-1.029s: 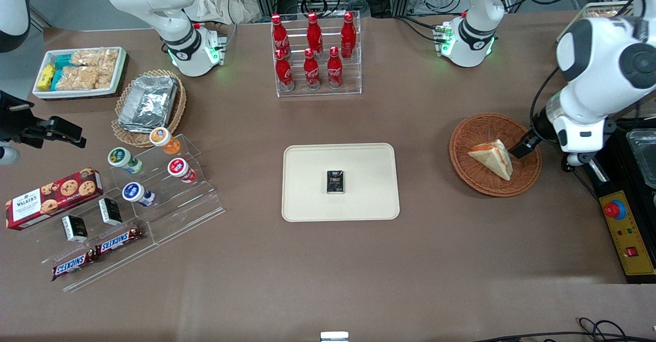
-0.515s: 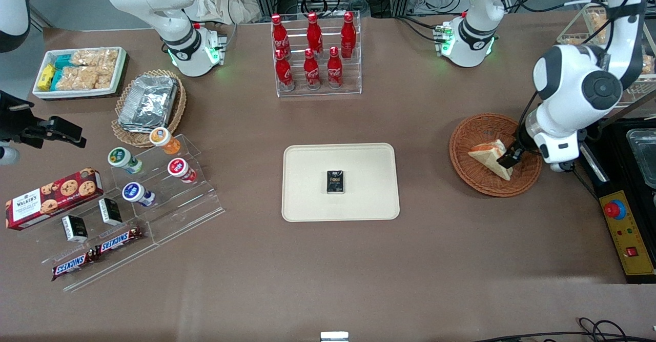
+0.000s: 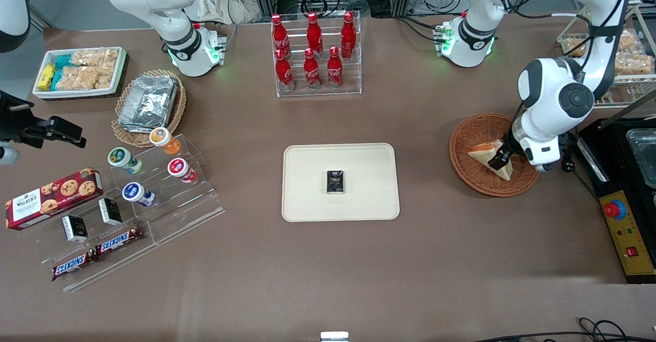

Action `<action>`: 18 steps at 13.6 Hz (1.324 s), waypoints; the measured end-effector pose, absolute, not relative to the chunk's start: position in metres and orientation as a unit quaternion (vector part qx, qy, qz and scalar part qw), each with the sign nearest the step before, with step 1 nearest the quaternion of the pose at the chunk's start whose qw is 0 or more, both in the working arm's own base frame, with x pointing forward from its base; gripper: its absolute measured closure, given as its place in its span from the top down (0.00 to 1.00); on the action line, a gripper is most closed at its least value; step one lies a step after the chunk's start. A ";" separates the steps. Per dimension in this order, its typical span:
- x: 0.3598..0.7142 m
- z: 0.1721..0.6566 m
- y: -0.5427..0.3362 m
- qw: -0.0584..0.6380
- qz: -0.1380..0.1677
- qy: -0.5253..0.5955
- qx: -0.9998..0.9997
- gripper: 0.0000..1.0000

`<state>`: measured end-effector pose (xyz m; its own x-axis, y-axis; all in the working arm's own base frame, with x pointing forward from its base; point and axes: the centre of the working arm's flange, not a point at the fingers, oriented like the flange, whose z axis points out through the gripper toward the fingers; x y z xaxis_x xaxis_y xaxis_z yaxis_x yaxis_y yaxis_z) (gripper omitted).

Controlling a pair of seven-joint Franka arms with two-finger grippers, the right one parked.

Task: Place sandwich from basket to tray
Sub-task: 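Lower the left gripper and close it on the wrapped sandwich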

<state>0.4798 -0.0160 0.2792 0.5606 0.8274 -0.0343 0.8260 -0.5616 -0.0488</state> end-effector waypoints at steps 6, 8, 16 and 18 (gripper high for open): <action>0.467 0.247 -0.010 0.014 0.028 -0.473 -0.881 0.78; 0.467 0.245 -0.010 0.014 0.026 -0.473 -0.881 0.56; 0.476 0.292 -0.011 0.008 -0.007 -0.419 -0.908 0.26; 0.477 0.321 -0.011 0.014 -0.010 -0.377 -0.926 0.21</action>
<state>0.4774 -0.0106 0.3211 0.7156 0.6980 0.0280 0.6985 -0.7154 -0.0180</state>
